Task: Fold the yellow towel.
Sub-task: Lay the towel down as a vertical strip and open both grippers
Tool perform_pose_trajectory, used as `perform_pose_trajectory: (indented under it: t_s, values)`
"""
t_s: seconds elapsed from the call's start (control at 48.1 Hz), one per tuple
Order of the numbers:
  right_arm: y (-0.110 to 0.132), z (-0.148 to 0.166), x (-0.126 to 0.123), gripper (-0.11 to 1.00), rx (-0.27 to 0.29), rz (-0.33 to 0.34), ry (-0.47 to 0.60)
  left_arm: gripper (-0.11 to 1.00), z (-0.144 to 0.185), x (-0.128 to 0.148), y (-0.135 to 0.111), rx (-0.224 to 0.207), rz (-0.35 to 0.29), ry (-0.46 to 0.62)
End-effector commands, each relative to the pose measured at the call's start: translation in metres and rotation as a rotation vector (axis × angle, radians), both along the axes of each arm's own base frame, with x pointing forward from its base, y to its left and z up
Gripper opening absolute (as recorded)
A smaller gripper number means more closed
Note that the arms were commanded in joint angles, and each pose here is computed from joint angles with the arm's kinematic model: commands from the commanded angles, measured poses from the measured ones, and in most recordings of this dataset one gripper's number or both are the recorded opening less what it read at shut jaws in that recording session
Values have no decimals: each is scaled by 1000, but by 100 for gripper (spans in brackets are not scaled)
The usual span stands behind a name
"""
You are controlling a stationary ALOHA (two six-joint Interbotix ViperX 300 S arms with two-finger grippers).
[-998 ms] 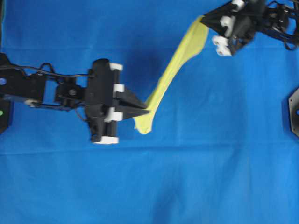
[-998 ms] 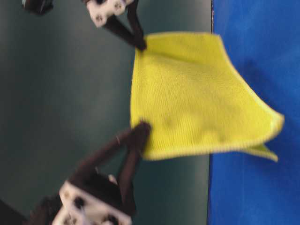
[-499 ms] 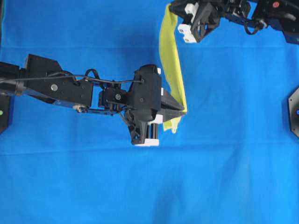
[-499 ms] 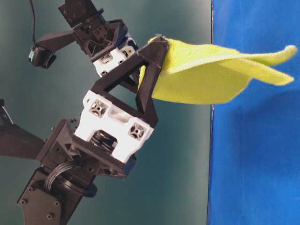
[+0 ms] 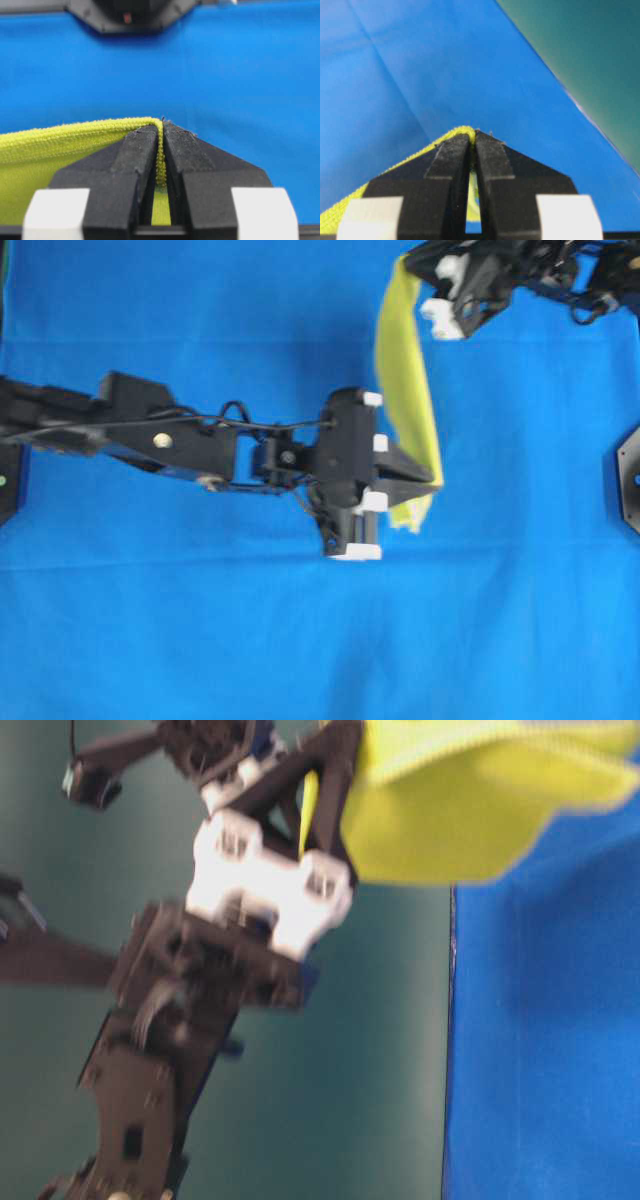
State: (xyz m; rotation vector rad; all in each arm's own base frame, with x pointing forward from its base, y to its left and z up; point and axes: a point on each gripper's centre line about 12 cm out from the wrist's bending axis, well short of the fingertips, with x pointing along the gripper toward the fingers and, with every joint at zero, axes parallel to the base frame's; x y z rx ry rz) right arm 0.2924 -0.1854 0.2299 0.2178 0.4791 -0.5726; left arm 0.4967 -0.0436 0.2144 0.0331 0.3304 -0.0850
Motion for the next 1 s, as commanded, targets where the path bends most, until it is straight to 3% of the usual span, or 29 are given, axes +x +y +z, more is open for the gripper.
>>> perform_pose_trajectory:
  t_s: [0.0, 0.229, 0.458, 0.666, 0.978]
  values:
    - [-14, 14, -28, 3, -18, -84, -27, 2, 21, 11, -46, -2, -90, -86]
    - [-3, 3, -53, 3, 9, -103, 23, 2, 1, 44, -52, -4, -90, -88]
    - [-7, -13, -46, 3, 34, -99, 62, 2, -16, 41, -52, -11, -86, -53]
    - [-16, -28, -10, 3, 43, -52, 72, 2, -34, 7, -44, -24, -76, -28]
    - [-25, -39, 59, 3, 41, 29, 70, 2, -59, -56, -33, -126, -35, 8]
